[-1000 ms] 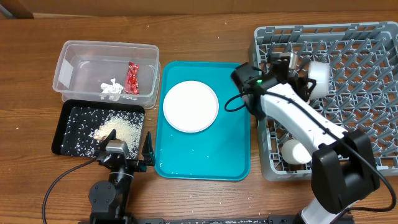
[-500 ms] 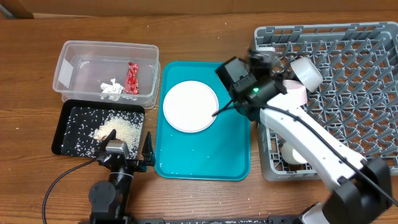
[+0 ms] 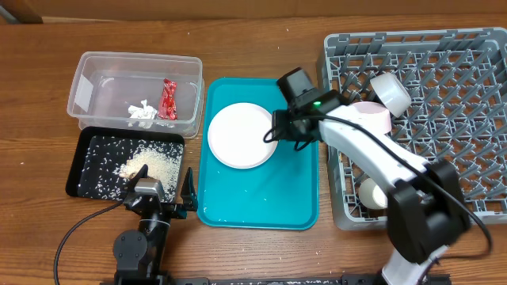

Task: Sort waste into correct bins and load items into the dishwasher
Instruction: 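Move the right gripper back to the edge of the white plate, then lift the plate with the right gripper and stand it in the rack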

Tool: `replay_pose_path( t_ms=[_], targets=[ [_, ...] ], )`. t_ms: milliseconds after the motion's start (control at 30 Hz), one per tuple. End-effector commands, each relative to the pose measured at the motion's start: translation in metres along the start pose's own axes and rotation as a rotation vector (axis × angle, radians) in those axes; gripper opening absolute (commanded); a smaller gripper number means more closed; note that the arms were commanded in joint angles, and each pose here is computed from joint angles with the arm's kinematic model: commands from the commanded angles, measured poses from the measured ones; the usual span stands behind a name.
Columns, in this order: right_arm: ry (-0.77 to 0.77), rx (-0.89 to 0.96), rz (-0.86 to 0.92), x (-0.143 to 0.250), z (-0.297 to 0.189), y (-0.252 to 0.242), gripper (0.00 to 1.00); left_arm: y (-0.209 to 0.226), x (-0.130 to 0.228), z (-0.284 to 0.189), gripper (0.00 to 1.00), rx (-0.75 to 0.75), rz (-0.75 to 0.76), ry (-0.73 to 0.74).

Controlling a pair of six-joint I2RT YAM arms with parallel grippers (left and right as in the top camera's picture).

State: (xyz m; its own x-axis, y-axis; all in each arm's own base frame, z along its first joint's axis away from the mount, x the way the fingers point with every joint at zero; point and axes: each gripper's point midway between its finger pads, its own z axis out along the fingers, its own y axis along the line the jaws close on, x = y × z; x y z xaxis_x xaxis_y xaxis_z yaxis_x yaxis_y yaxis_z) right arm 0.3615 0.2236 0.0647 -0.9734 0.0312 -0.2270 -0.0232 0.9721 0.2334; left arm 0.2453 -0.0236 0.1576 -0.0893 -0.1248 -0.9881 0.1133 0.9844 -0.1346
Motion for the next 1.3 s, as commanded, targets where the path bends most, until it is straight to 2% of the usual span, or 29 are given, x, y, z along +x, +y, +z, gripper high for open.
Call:
replay_pose_path(
  t_ms=[0,67,233,267,400,533,700,733,833,967,1100,1267],
  targets=[
    [0.099,-0.074,0.093,0.016,0.028,0.012,0.5,0.002,0.0,0.0,1.0,-0.006,-0.01,-0.004],
    [0.106,-0.067,0.118,0.016,0.041,0.01,0.49,0.002,0.0,0.0,1.0,-0.006,-0.01,-0.004],
    [0.134,-0.036,0.153,0.021,0.06,0.003,0.06,0.002,0.0,0.0,1.0,-0.006,-0.01,-0.004],
    [0.137,-0.029,0.152,0.022,0.06,0.002,0.04,0.002,0.0,0.0,1.0,-0.006,-0.01,-0.004],
    [0.062,0.048,0.15,0.008,0.04,-0.011,0.04,0.002,0.0,0.0,1.0,-0.006,-0.01,-0.004],
    [-0.104,0.117,0.149,-0.018,-0.014,-0.024,0.04,0.002,0.0,0.0,1.0,-0.006,-0.01,-0.004],
    [-0.444,0.246,0.118,-0.056,-0.123,-0.049,0.04,0.002,0.0,0.0,1.0,-0.006,-0.01,-0.004],
    [-0.567,0.316,0.129,-0.063,-0.164,-0.064,0.04,0.002,0.0,0.0,1.0,-0.006,-0.01,-0.004],
    [-0.779,0.513,0.2,-0.063,-0.236,-0.101,0.04,0.002,0.0,0.0,1.0,-0.006,-0.01,-0.004],
    [-0.994,0.835,0.309,-0.049,-0.315,-0.15,0.04,0.002,0.0,0.0,1.0,-0.006,-0.01,-0.004],
    [-1.049,1.079,0.399,-0.038,-0.348,-0.19,0.04,0.002,0.0,0.0,1.0,-0.006,-0.01,-0.004],
    [-0.945,1.222,0.443,-0.041,-0.34,-0.233,0.04,0.002,0.0,0.0,1.0,-0.006,-0.01,-0.004]
  ],
)
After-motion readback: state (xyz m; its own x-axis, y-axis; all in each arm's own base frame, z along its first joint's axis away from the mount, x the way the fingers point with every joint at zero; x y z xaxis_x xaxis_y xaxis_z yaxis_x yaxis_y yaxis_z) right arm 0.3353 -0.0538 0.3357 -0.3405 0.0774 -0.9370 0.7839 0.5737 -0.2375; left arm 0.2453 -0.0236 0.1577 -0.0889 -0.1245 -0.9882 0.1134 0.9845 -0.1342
